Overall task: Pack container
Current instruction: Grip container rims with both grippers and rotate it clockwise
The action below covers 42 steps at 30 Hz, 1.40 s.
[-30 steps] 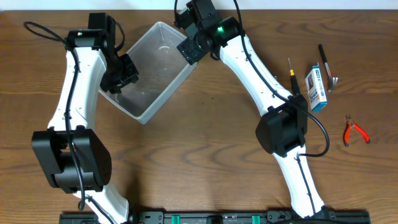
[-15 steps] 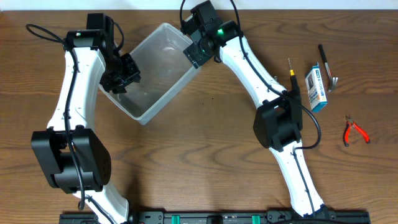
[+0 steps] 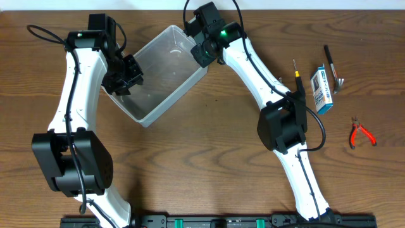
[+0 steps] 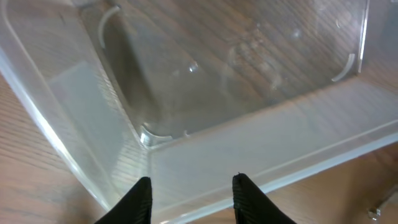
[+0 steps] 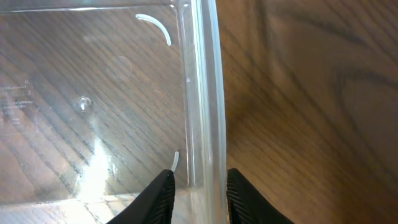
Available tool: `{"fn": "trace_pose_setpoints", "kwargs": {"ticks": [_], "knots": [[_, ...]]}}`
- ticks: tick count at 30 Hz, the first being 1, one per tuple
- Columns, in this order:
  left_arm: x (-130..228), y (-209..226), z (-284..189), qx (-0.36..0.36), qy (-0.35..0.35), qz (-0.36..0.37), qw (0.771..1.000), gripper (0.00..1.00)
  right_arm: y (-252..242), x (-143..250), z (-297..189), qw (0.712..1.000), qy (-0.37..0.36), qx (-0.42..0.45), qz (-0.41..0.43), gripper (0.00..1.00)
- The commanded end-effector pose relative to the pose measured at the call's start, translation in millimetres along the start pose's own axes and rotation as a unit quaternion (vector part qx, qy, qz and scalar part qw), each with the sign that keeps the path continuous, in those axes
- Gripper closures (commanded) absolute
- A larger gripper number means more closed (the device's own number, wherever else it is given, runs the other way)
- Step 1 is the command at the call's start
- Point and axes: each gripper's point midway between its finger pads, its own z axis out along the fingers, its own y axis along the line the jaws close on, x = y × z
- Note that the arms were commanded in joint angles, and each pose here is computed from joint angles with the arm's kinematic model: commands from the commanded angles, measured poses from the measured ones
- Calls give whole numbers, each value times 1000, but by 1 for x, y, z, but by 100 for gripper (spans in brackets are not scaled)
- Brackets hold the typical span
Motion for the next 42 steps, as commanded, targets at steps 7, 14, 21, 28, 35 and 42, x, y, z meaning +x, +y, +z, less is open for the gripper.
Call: {"fn": "trace_pose_setpoints", "kwargs": {"ticks": [7,14,21,28,35,42], "knots": [[21,0,-23,11,14,-38,999,94,-11,-12,-22,1000,-21,9,16,84],[44,10,-29,-12,52,-62,997,94,-15,-5,-23,1000,-8,9,20,97],[35,55,-35,-137,-3,-148,979,94,-25,0,-23,1000,-2,13,28,99],[7,66,-35,-158,-71,-165,971,94,-31,6,-24,999,8,13,34,99],[8,70,0,-144,-62,-158,975,94,-37,18,-29,998,30,14,44,99],[20,59,36,-91,-23,-146,985,94,-54,36,-45,993,63,40,89,99]]}}
